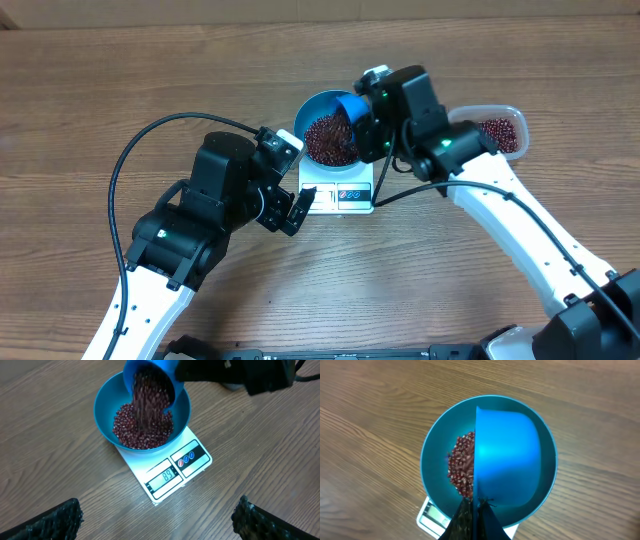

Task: Scoop item into bowl and weigh 150g on scale
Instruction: 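Tip the scoop with the right gripper to pour beans into bowl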

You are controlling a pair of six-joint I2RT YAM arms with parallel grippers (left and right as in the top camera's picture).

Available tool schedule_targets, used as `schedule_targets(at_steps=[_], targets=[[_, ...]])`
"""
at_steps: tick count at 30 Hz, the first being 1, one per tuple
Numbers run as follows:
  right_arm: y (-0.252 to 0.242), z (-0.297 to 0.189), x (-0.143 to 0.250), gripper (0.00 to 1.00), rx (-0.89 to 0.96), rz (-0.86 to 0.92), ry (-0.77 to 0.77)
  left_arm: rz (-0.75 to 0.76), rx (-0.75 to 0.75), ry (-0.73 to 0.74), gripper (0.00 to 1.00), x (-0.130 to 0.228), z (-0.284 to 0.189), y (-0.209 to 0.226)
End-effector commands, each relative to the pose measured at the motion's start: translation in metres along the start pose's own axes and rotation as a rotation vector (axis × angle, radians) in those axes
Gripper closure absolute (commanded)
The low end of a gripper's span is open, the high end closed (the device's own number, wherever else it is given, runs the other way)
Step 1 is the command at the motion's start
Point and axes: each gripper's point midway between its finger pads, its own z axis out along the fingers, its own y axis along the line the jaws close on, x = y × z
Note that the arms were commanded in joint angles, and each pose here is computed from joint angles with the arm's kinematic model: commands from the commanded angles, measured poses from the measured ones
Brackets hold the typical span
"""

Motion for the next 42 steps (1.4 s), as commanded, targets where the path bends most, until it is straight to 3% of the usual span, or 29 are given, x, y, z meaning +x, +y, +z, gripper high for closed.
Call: schedule_targets(at_steps=[1, 42], targets=[[-0.0074, -0.0101, -0.0090, 0.96, 0.097, -0.071, -0.045, 0.016, 0.012, 0.003, 0.01, 0.0015, 0.0013, -0.0011], [-0.0105, -0.0106, -0.0106, 0.96, 0.126, -0.099, -0.050, 0.016, 0.012, 0.003, 0.00, 0.0014, 0.0013, -0.0011]])
